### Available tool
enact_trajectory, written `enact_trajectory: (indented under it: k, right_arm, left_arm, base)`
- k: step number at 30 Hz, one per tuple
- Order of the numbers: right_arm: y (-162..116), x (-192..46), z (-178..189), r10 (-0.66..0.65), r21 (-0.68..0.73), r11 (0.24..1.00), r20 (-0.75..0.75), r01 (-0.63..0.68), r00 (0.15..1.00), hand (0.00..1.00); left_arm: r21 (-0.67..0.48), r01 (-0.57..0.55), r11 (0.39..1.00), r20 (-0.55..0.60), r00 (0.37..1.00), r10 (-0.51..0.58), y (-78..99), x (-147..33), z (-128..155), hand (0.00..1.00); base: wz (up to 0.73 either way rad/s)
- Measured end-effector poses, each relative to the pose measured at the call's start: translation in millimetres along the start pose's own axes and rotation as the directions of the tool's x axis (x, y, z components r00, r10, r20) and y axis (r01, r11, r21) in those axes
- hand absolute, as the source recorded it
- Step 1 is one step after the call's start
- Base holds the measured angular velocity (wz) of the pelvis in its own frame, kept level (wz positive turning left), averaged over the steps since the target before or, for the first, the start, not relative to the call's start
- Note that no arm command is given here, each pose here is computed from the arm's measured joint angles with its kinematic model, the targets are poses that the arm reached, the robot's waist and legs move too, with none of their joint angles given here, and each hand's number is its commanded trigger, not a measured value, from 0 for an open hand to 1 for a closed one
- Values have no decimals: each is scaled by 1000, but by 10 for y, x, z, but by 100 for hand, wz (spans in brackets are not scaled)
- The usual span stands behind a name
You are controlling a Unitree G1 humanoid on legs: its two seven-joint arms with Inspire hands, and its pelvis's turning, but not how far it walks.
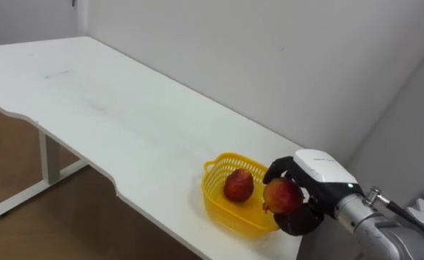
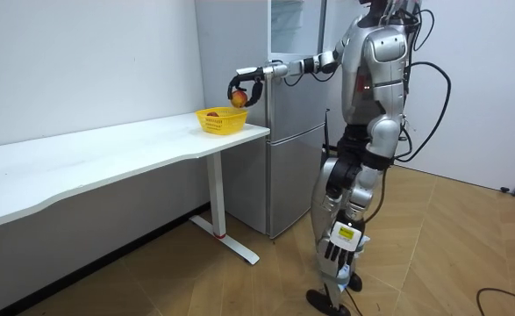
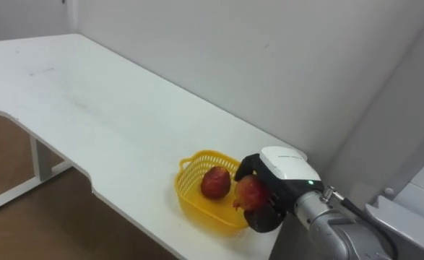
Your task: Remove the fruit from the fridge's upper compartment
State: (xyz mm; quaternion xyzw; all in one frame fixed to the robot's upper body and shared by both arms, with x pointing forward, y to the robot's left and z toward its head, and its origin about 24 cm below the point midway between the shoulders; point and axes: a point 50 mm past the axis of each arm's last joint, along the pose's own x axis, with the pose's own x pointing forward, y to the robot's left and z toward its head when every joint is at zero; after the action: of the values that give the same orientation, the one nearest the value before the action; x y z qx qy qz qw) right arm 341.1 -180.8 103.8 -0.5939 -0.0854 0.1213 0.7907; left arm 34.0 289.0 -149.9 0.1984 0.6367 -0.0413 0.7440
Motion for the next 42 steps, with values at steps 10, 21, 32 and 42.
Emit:
enact_trajectory:
  k: [10, 21, 32, 42]
  right_arm:
    - [-89, 45, 36, -26, -13, 1000, 0, 26, 1000, 0]
    - [-87, 48, 32, -29, -13, 1000, -10, 29, 1000, 0]
    - [-52, 51, 52, -15, -13, 1000, -6, 15, 1000, 0]
    - [-98, 61, 169, -41, 51, 998, 45, 39, 998, 0]
  left_arm:
    - [-4, 0, 1000, -20, 1000, 0, -1, -1, -20, 0]
    - [5, 2, 1000, -14, 1000, -2, -9, 1, -3, 0]
    - [3, -8, 1000, -14, 1000, 8, -11, 1, 11, 0]
    - [21, -18, 1000, -28, 999, 19, -40, -4, -36, 0]
  base:
    - [0]
    - [0]
    - [0]
    - [-2]
